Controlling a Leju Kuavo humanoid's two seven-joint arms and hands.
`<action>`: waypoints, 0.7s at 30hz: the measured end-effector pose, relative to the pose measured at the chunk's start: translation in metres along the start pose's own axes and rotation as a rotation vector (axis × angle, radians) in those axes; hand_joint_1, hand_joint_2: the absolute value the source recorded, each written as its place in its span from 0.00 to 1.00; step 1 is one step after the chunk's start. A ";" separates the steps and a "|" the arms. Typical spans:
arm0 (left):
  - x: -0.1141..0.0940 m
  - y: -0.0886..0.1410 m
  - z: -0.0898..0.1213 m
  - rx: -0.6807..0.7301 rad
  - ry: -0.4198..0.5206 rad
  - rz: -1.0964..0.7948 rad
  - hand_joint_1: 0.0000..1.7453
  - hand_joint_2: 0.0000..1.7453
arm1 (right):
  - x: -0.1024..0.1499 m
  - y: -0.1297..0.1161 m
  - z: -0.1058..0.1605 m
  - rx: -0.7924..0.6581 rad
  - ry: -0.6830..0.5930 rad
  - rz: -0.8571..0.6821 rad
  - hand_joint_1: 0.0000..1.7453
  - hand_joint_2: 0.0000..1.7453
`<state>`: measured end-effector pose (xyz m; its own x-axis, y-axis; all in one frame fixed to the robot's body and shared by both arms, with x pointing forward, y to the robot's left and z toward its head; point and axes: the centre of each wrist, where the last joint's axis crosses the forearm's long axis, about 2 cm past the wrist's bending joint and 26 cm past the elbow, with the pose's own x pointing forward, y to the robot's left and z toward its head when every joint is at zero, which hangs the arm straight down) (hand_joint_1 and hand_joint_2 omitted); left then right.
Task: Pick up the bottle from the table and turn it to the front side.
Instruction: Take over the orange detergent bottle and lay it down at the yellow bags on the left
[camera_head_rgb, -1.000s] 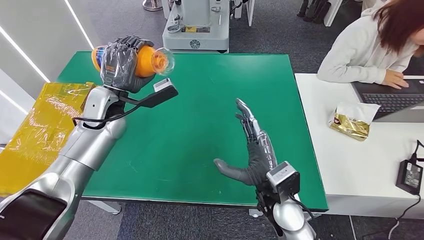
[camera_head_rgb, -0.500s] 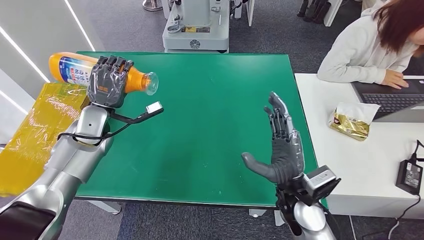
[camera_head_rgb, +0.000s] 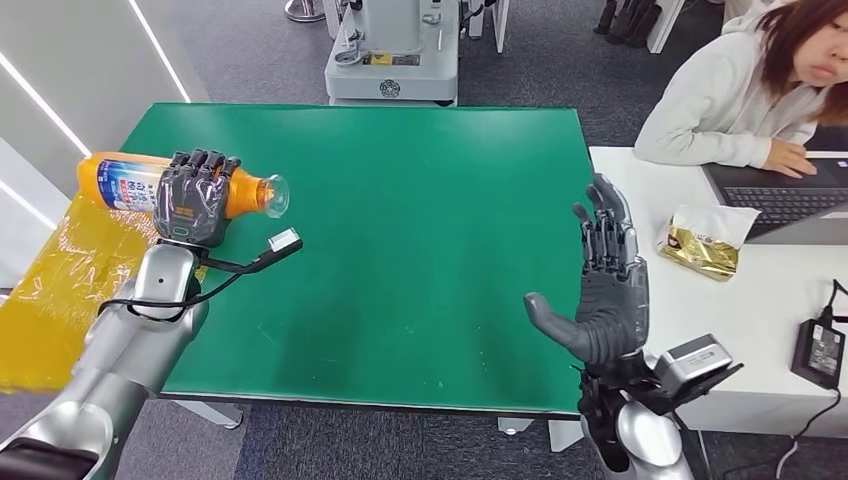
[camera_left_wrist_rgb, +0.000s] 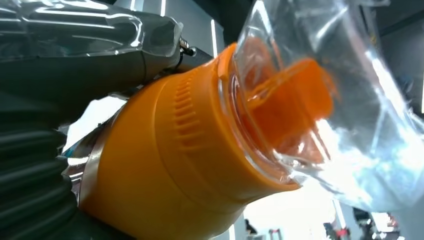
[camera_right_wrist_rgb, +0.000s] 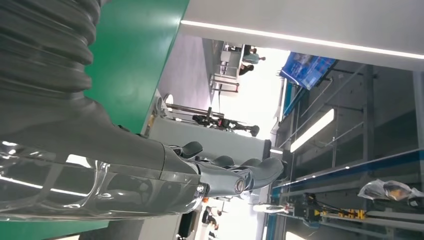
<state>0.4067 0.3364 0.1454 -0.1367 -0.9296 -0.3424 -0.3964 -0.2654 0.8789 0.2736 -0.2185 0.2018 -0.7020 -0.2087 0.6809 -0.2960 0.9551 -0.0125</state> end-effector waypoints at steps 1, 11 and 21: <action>0.000 -0.004 0.007 -0.014 0.010 -0.001 1.00 1.00 | 0.001 -0.002 0.000 -0.004 -0.004 0.000 0.00 1.00; -0.006 -0.043 0.094 -0.220 0.094 -0.058 1.00 1.00 | 0.007 -0.020 0.003 -0.029 -0.026 0.037 0.00 1.00; -0.010 -0.043 0.093 -0.292 -0.073 -0.068 1.00 1.00 | 0.018 -0.021 0.010 -0.025 -0.030 0.053 0.00 1.00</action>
<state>0.3408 0.3809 0.0806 -0.1876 -0.8890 -0.4177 -0.1304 -0.3989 0.9077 0.2608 -0.2439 0.2067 -0.7355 -0.1632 0.6575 -0.2416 0.9699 -0.0295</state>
